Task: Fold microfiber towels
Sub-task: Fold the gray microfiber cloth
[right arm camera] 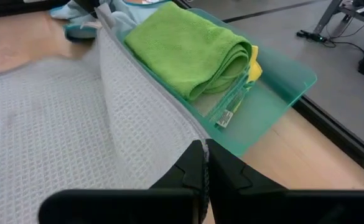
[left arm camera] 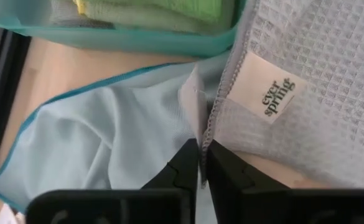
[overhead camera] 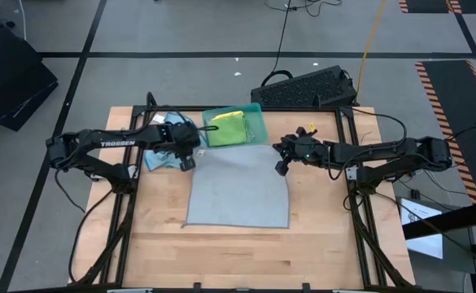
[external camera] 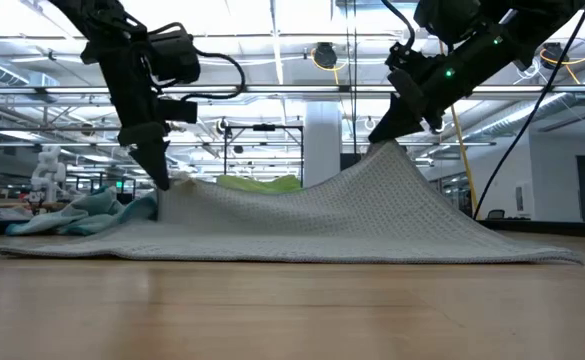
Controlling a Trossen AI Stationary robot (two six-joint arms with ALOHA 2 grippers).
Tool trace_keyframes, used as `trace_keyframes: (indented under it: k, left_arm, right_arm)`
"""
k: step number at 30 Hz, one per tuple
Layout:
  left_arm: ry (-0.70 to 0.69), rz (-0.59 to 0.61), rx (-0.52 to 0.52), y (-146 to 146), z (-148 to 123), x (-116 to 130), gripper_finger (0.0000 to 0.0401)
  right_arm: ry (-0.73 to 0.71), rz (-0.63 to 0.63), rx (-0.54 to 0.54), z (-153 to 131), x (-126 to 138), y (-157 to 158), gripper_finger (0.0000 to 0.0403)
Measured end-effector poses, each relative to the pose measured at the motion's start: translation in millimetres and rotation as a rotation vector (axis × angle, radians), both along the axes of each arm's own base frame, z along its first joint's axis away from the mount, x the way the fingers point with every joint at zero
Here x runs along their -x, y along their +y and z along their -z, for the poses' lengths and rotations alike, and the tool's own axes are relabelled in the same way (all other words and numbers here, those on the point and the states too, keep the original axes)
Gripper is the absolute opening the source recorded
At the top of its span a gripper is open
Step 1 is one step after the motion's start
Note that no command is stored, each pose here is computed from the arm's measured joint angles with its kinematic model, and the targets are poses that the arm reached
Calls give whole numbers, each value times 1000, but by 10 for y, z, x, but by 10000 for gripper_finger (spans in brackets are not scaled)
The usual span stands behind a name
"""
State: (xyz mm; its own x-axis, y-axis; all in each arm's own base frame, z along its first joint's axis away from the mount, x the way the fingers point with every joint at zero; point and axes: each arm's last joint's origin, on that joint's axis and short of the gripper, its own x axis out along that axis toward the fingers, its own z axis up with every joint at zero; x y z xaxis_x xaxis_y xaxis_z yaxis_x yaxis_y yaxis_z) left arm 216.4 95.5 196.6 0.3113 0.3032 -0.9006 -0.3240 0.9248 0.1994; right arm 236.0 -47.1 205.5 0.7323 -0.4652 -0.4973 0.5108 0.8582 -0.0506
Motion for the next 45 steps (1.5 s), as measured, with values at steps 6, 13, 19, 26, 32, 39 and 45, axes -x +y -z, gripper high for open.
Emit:
trace_keyframes:
  k: [6,13,19,26,32,39,45]
  left_arm:
    - [-5,70,-30,-86,165,8,84]
    - [-21,84,-164,-179,176,-63,94]
    - [-14,111,-264,-228,150,-109,93]
    - [1,209,-263,-314,155,-131,91]
    - [1,215,-309,-373,143,-156,35]
    - [-2,225,-351,-400,128,-178,11]
    - [0,242,-369,-457,113,-178,6]
  right_arm:
    - [-5,-32,-21,1,-5,10,4]
    - [-12,-36,-21,-5,-10,10,4]
    - [-11,-37,-19,-4,-9,10,4]
    - [-9,-39,-16,-4,-9,10,4]
    - [-7,-41,-13,-4,-9,10,4]
    - [-7,-41,-13,-4,-9,10,4]
    - [-6,-42,-12,-3,-9,10,4]
